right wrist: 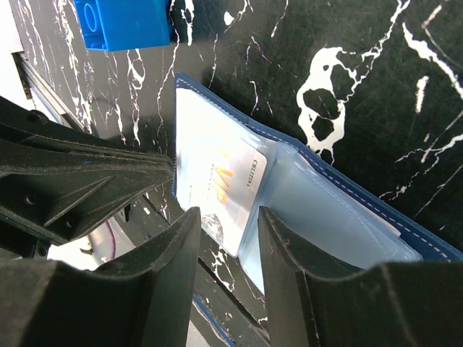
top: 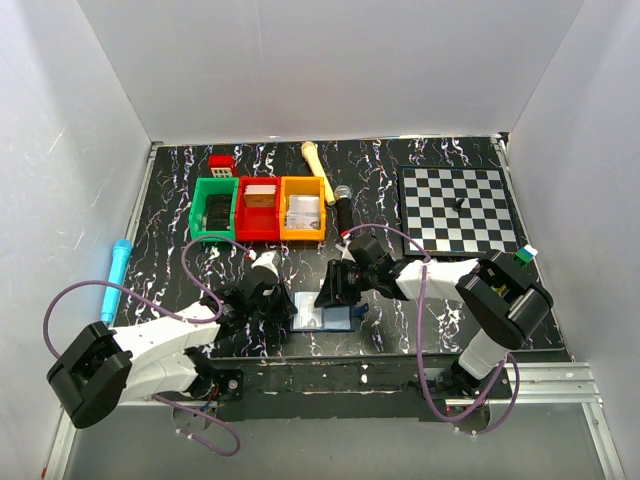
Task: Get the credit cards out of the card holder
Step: Remove the credit card from the card holder.
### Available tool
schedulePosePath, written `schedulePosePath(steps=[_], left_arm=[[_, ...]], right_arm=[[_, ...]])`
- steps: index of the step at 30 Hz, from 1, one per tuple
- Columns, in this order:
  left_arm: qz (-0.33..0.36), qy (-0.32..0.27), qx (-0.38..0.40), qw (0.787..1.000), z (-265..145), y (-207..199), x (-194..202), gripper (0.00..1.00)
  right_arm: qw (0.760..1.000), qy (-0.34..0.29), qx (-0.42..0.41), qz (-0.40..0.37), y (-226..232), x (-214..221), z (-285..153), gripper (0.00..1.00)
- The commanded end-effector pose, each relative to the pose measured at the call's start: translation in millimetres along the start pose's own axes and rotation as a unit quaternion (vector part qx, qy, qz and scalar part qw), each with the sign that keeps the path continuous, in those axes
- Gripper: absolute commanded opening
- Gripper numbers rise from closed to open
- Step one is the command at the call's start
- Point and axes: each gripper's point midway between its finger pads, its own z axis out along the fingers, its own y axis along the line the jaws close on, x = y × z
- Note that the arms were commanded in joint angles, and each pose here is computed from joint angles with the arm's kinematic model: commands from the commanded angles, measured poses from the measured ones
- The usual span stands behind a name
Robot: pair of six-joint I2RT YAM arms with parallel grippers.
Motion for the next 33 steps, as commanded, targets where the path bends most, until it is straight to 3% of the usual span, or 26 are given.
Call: schedulePosePath(steps=[1, 33], left_arm=[[0.001, -0.005, 0.006, 1.0, 4, -1, -2, 0.0], [-0.005, 0.035, 0.01, 0.999, 15, 6, 21, 0.0]], right_arm=[[1.0, -0.005, -0.004, 0.003, -3, 0, 3, 0.46], [0.998, 0.014, -0.064, 0.005, 17, 3, 9, 0.35]])
